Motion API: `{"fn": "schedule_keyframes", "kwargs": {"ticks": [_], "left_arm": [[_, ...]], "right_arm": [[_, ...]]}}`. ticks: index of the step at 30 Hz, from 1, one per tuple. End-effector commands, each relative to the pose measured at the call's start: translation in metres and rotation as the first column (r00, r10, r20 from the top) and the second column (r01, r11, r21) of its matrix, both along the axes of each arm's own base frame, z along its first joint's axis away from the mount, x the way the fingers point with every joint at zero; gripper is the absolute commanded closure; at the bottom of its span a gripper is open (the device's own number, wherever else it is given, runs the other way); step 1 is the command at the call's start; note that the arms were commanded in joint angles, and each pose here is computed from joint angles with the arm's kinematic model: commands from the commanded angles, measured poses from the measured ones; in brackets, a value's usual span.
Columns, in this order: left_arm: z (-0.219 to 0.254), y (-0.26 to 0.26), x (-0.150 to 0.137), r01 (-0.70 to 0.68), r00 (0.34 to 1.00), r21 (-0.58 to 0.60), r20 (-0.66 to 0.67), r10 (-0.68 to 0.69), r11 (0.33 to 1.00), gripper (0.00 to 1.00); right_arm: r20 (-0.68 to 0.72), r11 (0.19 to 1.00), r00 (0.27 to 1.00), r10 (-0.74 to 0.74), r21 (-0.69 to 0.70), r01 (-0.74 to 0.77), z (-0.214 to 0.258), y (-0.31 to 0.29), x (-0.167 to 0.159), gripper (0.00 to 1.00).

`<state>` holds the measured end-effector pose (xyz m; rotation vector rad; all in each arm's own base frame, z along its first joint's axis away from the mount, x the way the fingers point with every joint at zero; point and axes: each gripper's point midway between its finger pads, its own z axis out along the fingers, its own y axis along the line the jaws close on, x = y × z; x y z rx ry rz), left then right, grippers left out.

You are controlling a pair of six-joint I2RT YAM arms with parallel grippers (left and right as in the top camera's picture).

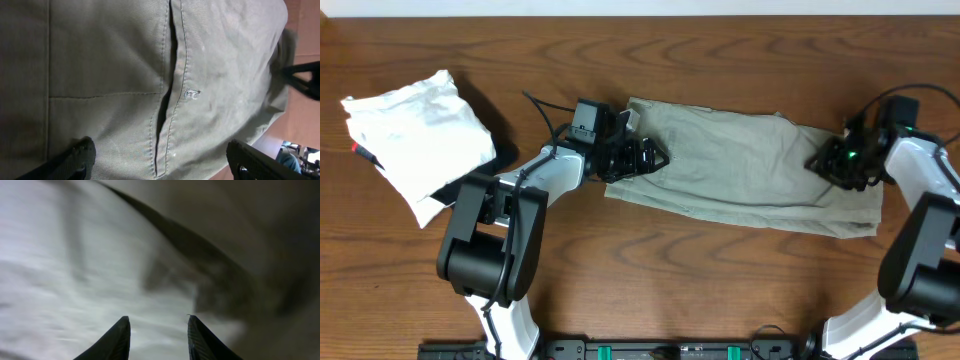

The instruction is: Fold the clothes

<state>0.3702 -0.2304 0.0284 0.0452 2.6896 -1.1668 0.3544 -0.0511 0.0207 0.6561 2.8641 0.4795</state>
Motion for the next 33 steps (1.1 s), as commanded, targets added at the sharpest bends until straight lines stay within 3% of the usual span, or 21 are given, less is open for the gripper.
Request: {"fn": "schedule_keyframes", "kwargs": {"ticks": [1,6,20,24,29,33], "left_arm": [[-0.038,0.017,-0.015,-0.033,0.995,0.085,-0.089,0.040,0.996,0.13],[-0.038,0.017,-0.015,-0.033,0.995,0.085,-0.089,0.040,0.996,0.14],[-0.038,0.017,-0.015,-0.033,0.995,0.085,-0.089,0.040,0.996,0.14],[-0.038,0.017,-0.015,-0.033,0.995,0.085,-0.089,0.040,0.996,0.13],[-0.038,0.017,-0.015,-0.033,0.995,0.085,-0.089,0.041,0.996,0.14],[-0.038,0.017,-0.015,-0.033,0.995,0.085,-0.089,0.040,0.996,0.14]], "right_arm": [[-0.114,0.986,0.993,-0.040,-0.165,0.021,-0.015,-0.032,-0.020,0.62],[-0.251,0.936,0.944,-0.213,-0.329,0.123,-0.018,-0.077,-0.061,0.61],[-0.289,0.897,0.872,-0.396,-0.324,0.300,-0.018,-0.125,-0.098,0.56],[-0.322,0.869,0.819,-0.474,-0.323,0.376,-0.017,-0.129,-0.113,0.55],[-0.349,0.864,0.793,-0.500,-0.256,0.432,-0.016,-0.127,-0.122,0.54],[-0.305,0.891,0.838,-0.453,-0.119,0.438,-0.014,-0.119,-0.108,0.54]]}}
